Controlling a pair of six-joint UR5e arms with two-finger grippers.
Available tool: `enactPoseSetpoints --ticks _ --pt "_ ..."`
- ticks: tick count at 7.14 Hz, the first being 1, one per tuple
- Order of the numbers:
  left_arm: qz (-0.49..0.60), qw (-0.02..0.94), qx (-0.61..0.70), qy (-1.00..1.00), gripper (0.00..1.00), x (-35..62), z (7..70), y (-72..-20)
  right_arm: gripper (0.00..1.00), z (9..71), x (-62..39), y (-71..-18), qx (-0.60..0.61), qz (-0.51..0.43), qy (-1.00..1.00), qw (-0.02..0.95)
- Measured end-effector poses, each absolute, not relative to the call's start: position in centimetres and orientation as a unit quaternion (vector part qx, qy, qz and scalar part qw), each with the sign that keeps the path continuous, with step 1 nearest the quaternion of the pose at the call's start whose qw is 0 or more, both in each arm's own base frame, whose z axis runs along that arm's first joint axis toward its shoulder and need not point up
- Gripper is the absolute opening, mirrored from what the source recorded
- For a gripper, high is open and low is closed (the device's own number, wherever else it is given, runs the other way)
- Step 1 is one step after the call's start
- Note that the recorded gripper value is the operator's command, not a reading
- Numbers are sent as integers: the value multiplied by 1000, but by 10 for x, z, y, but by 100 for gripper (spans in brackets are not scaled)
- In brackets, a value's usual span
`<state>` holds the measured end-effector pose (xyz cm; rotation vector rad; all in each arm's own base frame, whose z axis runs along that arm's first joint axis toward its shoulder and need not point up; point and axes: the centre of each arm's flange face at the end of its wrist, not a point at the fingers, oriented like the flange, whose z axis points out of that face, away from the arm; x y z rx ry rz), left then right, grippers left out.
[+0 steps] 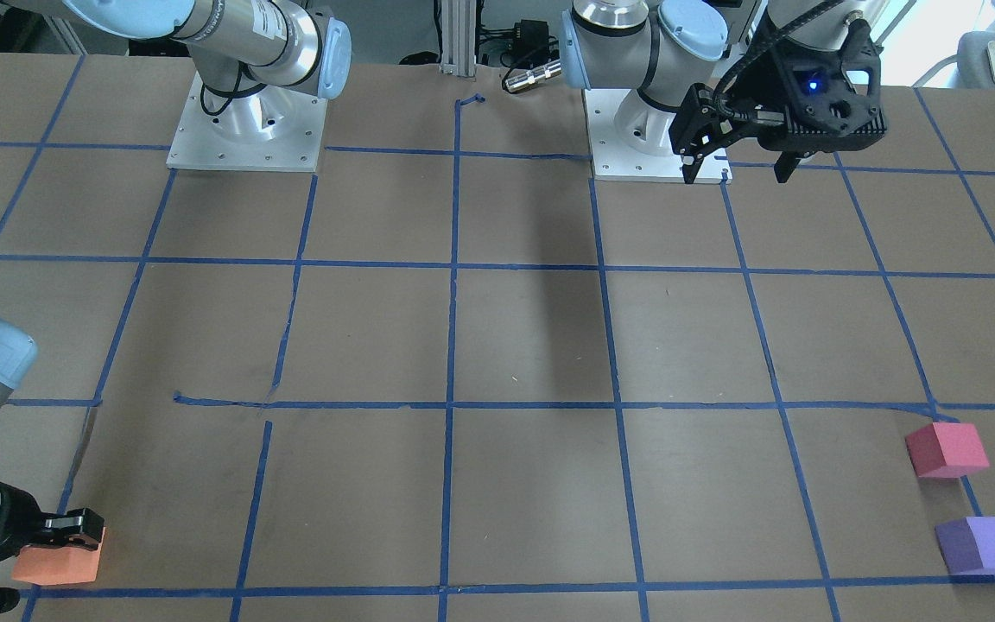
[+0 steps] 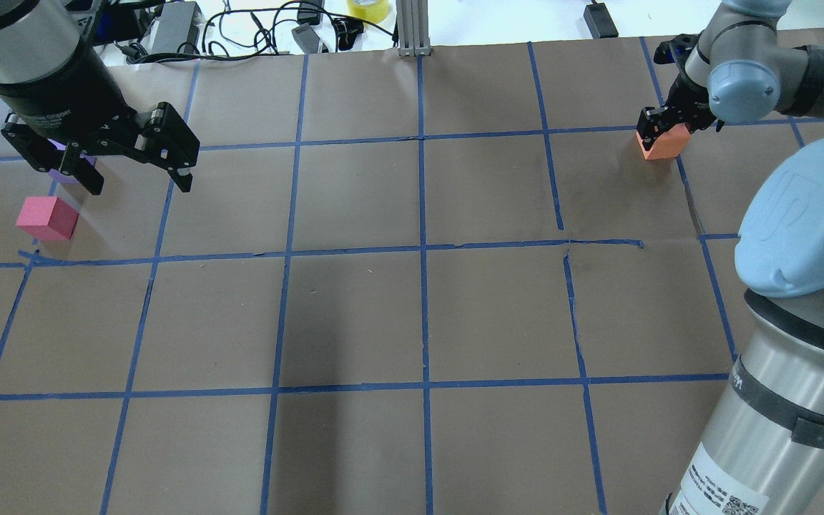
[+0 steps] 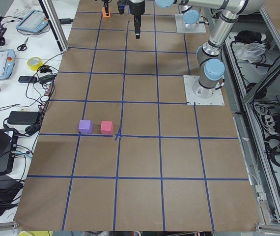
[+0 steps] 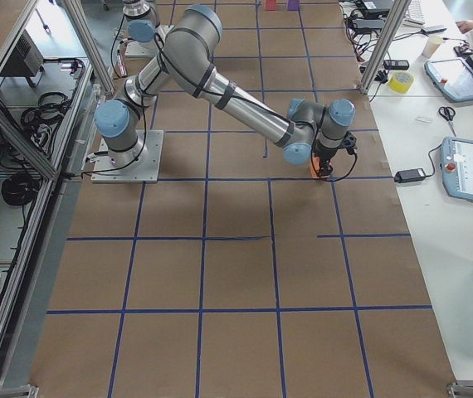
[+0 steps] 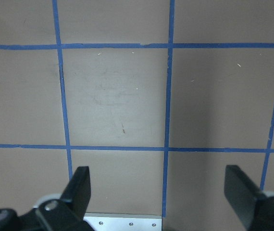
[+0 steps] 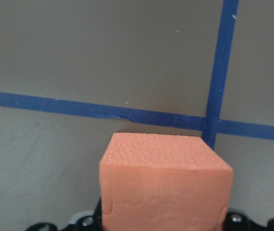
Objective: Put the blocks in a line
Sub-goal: 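Carry the orange cube with the right gripper toward the table center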
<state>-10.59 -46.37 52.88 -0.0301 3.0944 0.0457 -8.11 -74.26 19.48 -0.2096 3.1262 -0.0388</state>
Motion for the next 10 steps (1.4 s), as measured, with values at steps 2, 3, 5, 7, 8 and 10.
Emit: enactPoseSetpoints --ticks 2,3,5,7,8,10 --pt "15 23 -10 1000 100 -106 529 -463 6 229 -59 -744 -48 -33 998 3" --pt "15 23 -10 1000 100 -105 529 -463 7 246 -27 -745 -52 -45 998 8" --pt "15 23 -10 1000 100 -105 529 -463 6 268 68 -741 -36 -61 997 17" --pt "15 23 -13 1000 100 -105 529 -463 6 272 168 -724 14 -62 997 32" --pt "15 24 -13 1000 100 -106 529 -462 7 272 215 -712 28 -61 997 37" --pt "15 23 -12 1000 100 -106 529 -462 7 269 290 -686 15 -60 997 38"
